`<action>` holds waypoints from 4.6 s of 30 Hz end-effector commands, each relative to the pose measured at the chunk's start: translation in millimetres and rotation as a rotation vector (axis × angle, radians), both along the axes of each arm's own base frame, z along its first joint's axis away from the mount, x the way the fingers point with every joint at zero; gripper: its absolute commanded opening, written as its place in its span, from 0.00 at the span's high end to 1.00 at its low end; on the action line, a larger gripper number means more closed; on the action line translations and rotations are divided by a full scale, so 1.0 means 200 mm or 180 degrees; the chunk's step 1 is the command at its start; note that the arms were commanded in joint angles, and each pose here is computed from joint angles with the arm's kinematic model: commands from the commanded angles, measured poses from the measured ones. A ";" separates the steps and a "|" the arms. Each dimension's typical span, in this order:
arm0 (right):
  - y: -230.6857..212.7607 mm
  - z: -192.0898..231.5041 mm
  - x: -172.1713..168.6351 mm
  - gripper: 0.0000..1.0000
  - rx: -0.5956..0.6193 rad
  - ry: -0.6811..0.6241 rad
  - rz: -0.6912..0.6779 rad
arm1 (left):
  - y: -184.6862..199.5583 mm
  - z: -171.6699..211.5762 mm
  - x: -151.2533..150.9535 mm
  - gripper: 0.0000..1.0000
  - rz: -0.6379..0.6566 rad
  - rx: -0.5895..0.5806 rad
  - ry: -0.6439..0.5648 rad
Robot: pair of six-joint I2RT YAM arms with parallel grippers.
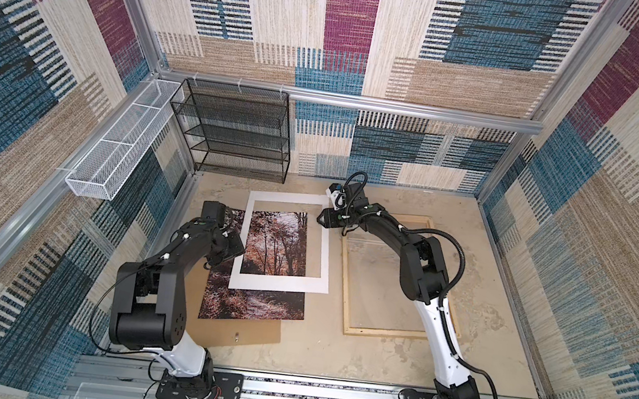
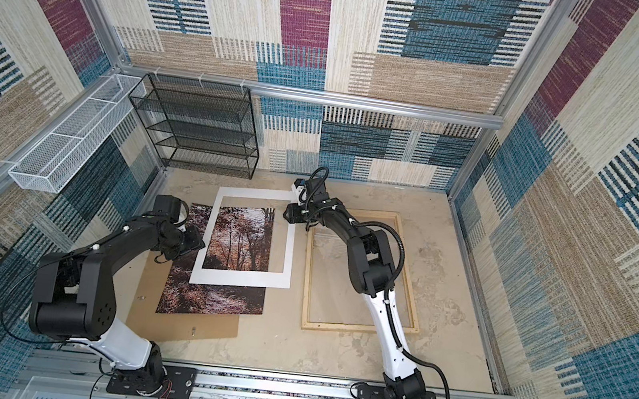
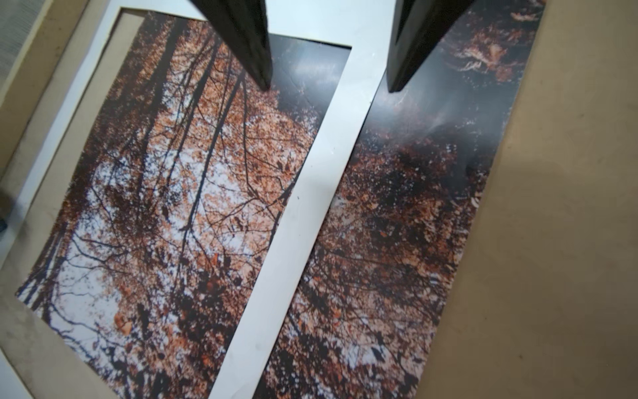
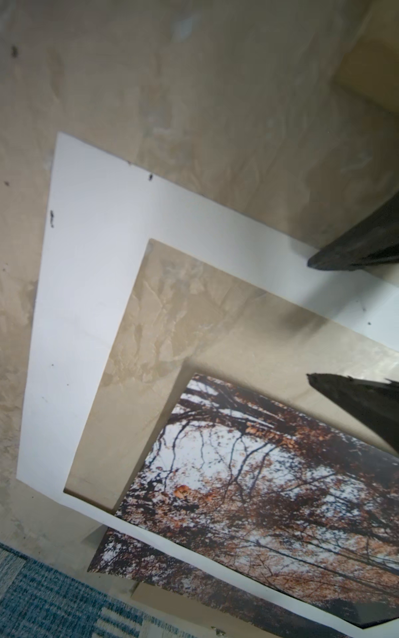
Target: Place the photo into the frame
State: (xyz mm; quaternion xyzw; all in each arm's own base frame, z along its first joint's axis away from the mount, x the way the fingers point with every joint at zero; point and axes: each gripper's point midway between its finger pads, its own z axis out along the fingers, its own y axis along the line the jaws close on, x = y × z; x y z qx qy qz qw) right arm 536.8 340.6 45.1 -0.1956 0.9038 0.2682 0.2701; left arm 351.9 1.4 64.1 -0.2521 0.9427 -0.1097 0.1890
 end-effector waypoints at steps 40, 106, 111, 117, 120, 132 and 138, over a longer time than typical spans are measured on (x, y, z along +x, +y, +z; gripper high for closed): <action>-0.11 -0.13 -0.66 0.55 -0.0519 0.0292 0.0021 | -0.05 -0.19 -0.19 0.44 -0.0077 -0.0008 0.0170; -0.16 -0.12 -0.78 0.59 -0.0795 -0.0049 0.0749 | -0.19 -0.16 -0.17 0.41 -0.0345 -0.0243 0.0185; -0.16 -0.11 -0.80 0.60 -0.0790 -0.0088 0.0810 | -0.25 -0.18 -0.12 0.42 -0.0519 -0.0431 0.0175; -0.16 -0.14 -0.80 0.60 -0.0795 -0.0038 0.0803 | -0.34 -0.10 -0.06 0.42 -0.0703 -0.0684 -0.0082; -0.16 -0.15 -0.80 0.60 -0.0801 -0.0004 0.0769 | -0.37 -0.05 -0.05 0.42 -0.0731 -0.0787 -0.0205; -0.16 -0.16 -0.81 0.58 -0.0734 0.0071 0.0702 | -0.21 -0.08 -0.13 0.43 -0.0446 -0.0161 0.0093; -0.10 -0.13 -0.95 0.58 -0.0549 0.0034 0.1048 | -0.22 -0.06 -0.14 0.43 -0.0488 -0.0100 0.0072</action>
